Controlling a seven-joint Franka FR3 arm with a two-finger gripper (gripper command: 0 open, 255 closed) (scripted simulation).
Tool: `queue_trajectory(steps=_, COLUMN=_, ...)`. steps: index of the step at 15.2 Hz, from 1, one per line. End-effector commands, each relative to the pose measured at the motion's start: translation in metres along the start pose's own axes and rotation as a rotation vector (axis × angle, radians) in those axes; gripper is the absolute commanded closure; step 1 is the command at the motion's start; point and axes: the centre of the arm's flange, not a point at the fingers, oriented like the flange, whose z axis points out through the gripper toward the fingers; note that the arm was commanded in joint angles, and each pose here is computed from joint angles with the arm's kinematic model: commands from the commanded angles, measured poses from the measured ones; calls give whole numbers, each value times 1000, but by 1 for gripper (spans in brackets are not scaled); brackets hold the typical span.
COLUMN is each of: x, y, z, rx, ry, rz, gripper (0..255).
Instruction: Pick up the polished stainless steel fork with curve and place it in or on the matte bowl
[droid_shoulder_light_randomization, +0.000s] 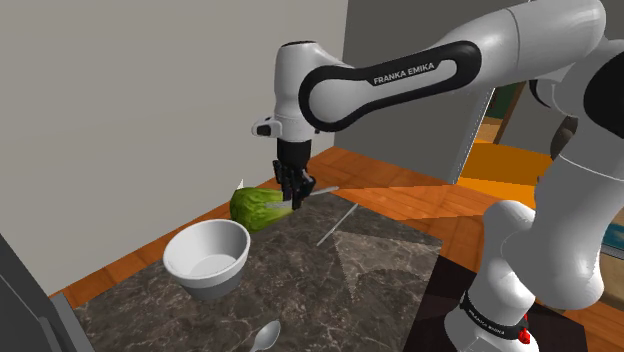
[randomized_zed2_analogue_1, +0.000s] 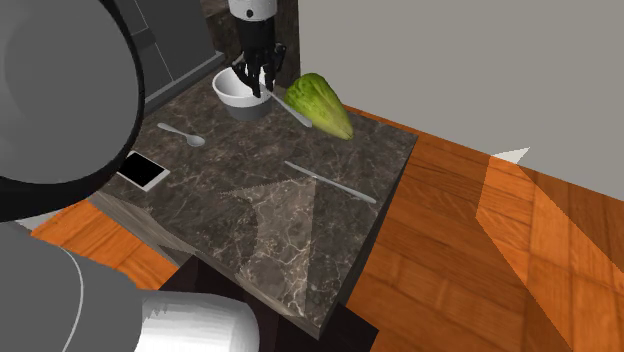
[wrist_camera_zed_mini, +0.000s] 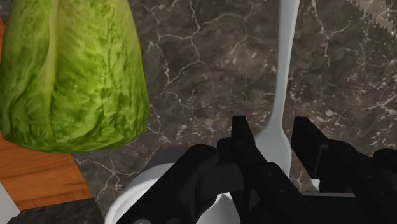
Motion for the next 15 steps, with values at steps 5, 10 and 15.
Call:
queue_trajectory(steps=5, x=76, y=23, z=1, rx=0, ry=0, rz=0, gripper=255)
queue_trajectory(steps=10, x=139, y=43, z=3, rx=0, ry=0, rz=0, gripper=255)
queue_trajectory(steps=15, x=199, y=62, z=4, rx=0, ry=0, rz=0, gripper=255)
